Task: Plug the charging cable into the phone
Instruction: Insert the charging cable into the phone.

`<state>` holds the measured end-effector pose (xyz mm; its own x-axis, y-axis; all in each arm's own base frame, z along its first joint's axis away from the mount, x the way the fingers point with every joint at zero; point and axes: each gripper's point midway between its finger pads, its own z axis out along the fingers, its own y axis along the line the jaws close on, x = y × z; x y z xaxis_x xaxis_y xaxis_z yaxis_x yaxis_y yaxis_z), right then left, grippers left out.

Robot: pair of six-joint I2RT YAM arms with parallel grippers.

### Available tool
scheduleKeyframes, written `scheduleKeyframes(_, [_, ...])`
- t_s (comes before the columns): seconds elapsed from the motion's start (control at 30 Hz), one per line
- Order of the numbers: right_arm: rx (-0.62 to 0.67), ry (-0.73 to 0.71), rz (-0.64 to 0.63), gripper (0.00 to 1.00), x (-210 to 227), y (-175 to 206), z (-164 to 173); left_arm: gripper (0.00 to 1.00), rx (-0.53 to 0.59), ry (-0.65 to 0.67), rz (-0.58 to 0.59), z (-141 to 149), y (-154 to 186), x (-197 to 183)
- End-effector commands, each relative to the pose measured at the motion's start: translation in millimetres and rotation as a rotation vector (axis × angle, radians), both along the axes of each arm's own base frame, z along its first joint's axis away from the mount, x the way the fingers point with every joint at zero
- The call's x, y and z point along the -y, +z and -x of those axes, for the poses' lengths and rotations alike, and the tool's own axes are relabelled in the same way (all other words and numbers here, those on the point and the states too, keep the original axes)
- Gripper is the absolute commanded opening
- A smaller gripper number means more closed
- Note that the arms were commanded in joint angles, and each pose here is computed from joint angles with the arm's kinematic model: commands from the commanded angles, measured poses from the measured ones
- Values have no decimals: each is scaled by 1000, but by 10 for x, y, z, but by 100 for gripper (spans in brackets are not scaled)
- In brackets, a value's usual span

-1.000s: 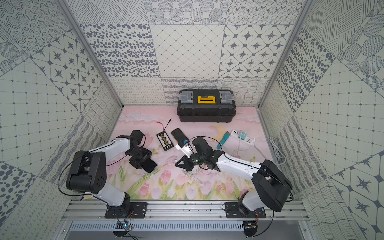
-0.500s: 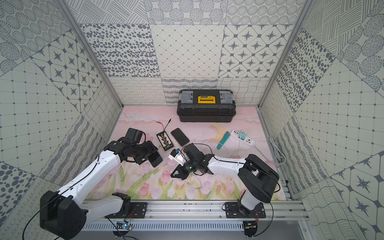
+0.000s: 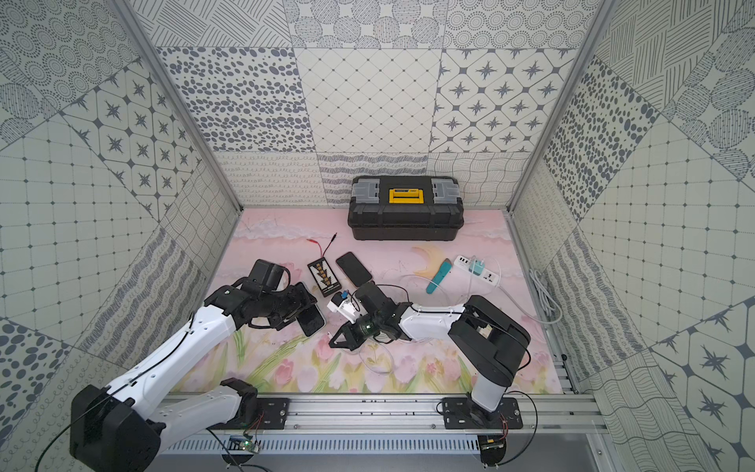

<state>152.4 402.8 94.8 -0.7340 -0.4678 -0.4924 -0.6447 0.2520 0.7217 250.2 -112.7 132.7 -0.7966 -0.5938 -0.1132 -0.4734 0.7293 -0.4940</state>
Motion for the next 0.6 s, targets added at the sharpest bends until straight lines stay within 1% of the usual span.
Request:
scheduleKeyframes(0.0, [6,5,-73,0,-150,170,-45,9,53,0,22,-103,91,54])
scheduleKeyframes(0.27, [4,-6,-92,0,-202,231,-66,9,49,57,8,-121,86,-6])
scheduleKeyframes(0.37, [-13,5,-91,0,-229,217,-28,9,53,82,-5,-124,93,-50])
scheduleKeyframes(0.57, [-20,14,-83,0,-254,159,10,9,53,94,11,-147,92,-28])
